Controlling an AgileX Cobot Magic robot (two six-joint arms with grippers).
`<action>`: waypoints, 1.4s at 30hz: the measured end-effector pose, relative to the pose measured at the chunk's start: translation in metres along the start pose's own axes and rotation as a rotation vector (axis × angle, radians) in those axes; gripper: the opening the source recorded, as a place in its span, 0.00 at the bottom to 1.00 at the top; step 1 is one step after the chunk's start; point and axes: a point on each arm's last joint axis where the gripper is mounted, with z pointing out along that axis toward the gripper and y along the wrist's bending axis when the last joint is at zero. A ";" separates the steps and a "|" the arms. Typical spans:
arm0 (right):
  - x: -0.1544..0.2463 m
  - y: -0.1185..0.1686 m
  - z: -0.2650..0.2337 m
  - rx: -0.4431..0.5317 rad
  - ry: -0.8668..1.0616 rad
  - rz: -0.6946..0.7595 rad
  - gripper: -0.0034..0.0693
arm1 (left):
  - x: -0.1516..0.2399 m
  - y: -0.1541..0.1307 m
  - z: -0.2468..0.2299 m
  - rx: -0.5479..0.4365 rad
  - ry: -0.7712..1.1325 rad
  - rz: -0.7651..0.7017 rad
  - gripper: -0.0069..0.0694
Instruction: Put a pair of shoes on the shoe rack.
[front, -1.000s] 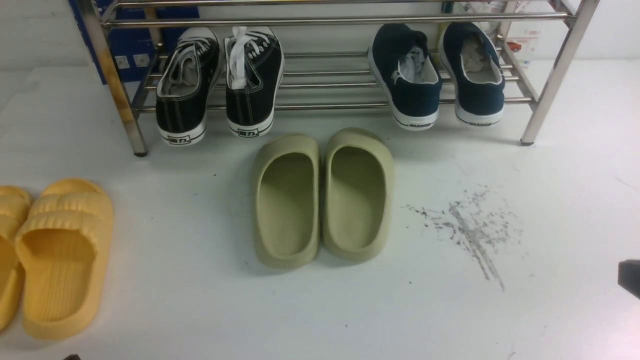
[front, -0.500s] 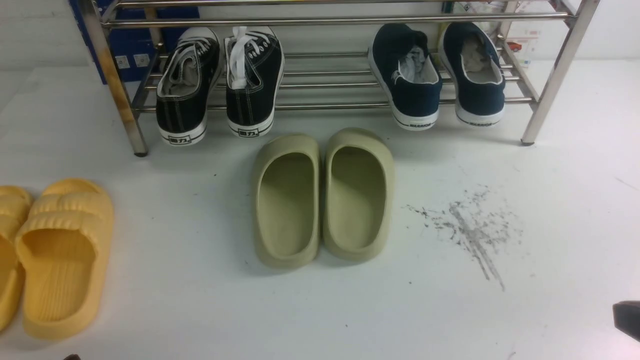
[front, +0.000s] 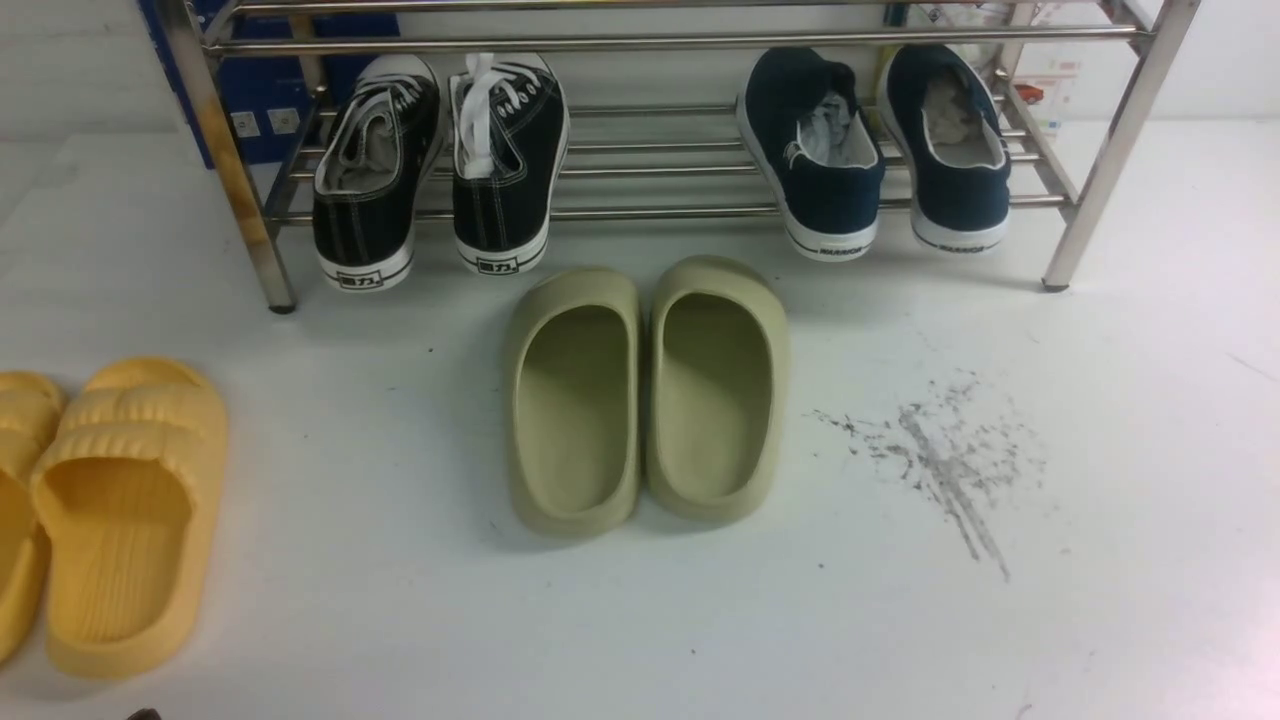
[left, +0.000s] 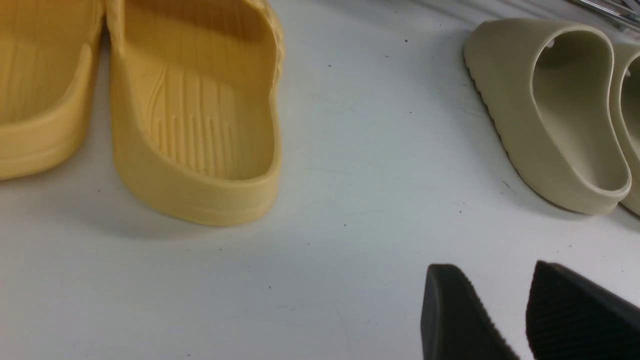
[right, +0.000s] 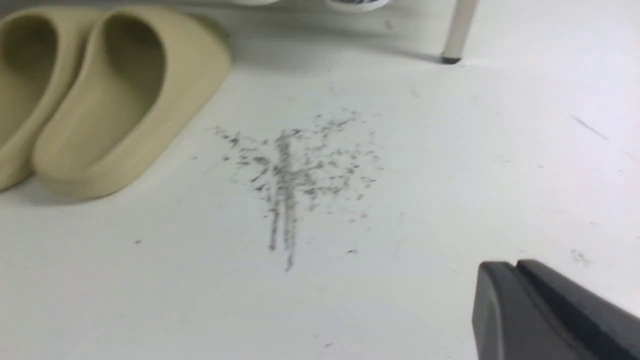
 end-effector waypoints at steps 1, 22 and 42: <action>-0.001 0.000 0.000 0.005 -0.009 0.000 0.13 | 0.000 0.000 0.000 0.000 0.000 0.000 0.40; 0.060 -0.007 -0.005 0.079 -0.044 0.063 0.16 | 0.000 0.000 0.000 0.000 -0.001 0.000 0.40; 0.060 -0.007 -0.005 0.078 -0.044 0.065 0.19 | 0.000 0.000 0.000 0.000 -0.001 0.000 0.40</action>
